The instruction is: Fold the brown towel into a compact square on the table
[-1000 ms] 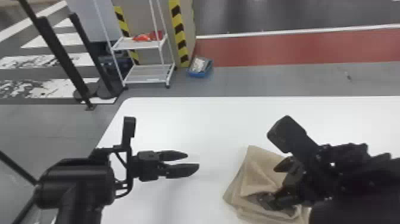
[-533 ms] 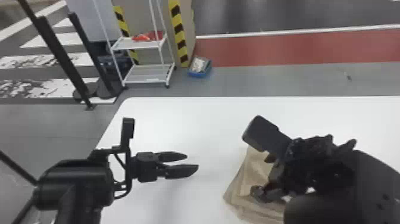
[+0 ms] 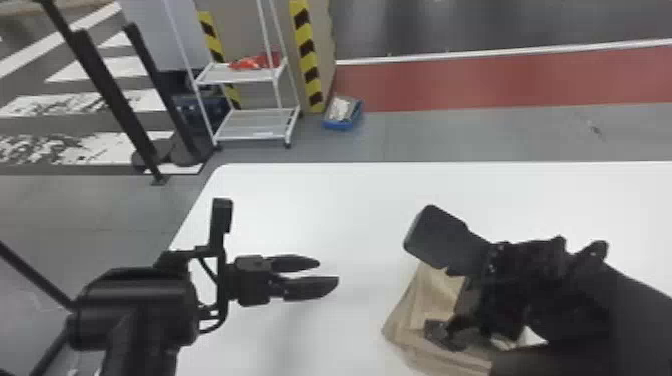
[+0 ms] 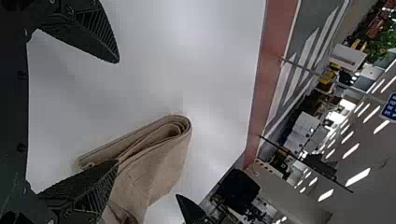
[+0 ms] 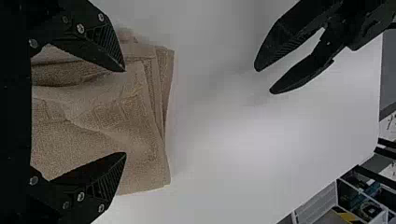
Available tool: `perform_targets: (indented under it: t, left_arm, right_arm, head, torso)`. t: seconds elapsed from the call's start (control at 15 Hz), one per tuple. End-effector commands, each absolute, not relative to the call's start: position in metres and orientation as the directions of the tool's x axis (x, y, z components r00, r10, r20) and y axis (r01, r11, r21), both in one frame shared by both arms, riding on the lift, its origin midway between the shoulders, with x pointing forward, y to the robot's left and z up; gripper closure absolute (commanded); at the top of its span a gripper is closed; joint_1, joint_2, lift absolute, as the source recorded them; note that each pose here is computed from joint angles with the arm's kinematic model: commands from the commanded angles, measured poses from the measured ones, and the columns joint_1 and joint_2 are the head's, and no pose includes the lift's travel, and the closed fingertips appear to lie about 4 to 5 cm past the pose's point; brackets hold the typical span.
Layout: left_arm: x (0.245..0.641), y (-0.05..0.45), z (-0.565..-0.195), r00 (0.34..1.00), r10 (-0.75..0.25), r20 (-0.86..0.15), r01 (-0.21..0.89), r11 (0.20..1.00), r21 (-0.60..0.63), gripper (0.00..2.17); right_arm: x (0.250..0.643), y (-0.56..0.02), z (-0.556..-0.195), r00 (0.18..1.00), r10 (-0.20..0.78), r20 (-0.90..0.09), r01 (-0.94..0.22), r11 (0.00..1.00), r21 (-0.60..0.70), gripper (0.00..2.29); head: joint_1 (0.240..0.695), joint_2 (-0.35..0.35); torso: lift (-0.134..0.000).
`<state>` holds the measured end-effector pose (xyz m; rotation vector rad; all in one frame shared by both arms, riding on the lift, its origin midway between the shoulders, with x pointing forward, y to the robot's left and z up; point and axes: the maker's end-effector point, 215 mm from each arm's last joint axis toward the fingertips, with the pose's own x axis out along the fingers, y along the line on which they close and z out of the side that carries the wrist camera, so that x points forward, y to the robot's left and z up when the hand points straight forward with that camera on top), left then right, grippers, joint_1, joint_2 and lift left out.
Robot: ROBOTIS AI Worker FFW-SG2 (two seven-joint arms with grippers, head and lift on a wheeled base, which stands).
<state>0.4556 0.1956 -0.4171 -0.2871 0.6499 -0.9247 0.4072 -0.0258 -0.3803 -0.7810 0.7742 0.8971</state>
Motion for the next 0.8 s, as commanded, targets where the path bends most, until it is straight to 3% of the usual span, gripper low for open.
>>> perform_targets:
  t: [0.0, 0.67, 0.73]
  left_arm:
    - [0.455, 0.194, -0.417, 0.428, -0.813, -0.395, 0.648, 0.581, -0.493, 0.13]
    - [0.456, 0.196, -0.422, 0.431, -0.808, -0.403, 0.641, 0.588, -0.493, 0.13]
    - [0.456, 0.196, -0.422, 0.430, -0.808, -0.402, 0.644, 0.587, -0.492, 0.13]
  right_arm:
    - [0.403, -0.028, -0.384, 0.406, 0.356, -0.842, -0.886, 0.379, -0.267, 0.29]
    - [0.405, -0.041, -0.400, 0.418, 0.282, -0.864, -0.890, 0.319, -0.326, 0.29]
    - [0.405, -0.042, -0.403, 0.415, 0.276, -0.867, -0.891, 0.315, -0.326, 0.43]
  head:
    - [0.695, 0.219]
    - [0.695, 0.201]
    - [0.695, 0.201]
  torso:
    - [-0.124]
    - [-0.124]
    - [-0.124]
